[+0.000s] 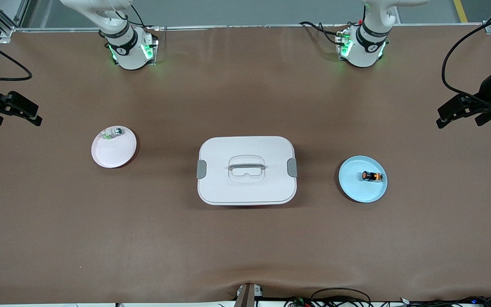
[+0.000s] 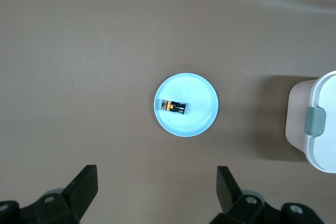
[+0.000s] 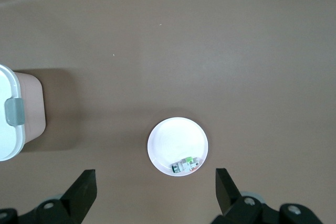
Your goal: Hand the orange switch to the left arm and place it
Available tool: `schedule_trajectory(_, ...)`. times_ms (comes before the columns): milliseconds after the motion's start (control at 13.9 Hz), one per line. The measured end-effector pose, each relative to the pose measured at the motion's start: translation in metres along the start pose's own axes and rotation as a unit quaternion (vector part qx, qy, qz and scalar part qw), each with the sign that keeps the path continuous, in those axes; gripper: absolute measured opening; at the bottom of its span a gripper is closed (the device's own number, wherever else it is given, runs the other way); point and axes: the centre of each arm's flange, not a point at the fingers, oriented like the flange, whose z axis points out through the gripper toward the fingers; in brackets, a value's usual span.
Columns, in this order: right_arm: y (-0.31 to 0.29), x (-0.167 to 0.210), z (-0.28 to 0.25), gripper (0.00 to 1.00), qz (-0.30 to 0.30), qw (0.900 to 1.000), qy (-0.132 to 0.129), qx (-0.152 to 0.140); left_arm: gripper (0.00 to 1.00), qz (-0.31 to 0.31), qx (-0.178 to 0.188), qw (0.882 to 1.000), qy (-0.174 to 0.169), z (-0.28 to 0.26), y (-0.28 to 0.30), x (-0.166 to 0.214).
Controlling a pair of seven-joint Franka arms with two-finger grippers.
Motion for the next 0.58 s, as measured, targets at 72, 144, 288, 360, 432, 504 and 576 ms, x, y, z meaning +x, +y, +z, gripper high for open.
schedule_trajectory(72,0.0008,0.0001,0.0000,1.00,0.001,1.000,0.000,0.000,1.00,0.000,0.000,1.000,0.000,0.0000,-0.0002,0.0000)
schedule_trajectory(144,0.0013,0.0001,0.0000,1.00,0.001,1.000,0.000,0.000,1.00,0.000,0.000,1.000,0.000,0.0000,-0.0001,0.0000)
schedule_trajectory(288,0.0014,0.0001,0.0000,1.00,0.001,1.000,0.000,0.000,1.00,0.000,0.000,1.000,0.000,0.0000,-0.0001,0.0000)
schedule_trajectory(360,0.0014,0.0001,0.0000,1.00,0.001,1.000,0.000,0.000,1.00,0.000,0.000,1.000,0.000,0.0000,-0.0001,0.0000)
schedule_trajectory(432,0.0014,0.0001,0.0000,1.00,0.002,1.000,0.000,0.000,1.00,0.000,0.000,1.000,0.000,0.0000,-0.0002,0.0000)
schedule_trajectory(504,0.0015,0.0001,0.0000,1.00,0.002,1.000,0.000,0.000,1.00,0.000,0.000,1.000,0.000,0.0001,-0.0001,0.0000)
schedule_trajectory(576,0.0014,0.0001,0.0000,1.00,0.002,1.000,0.000,0.000,1.00,0.000,0.000,1.000,0.000,0.0002,-0.0001,0.0000)
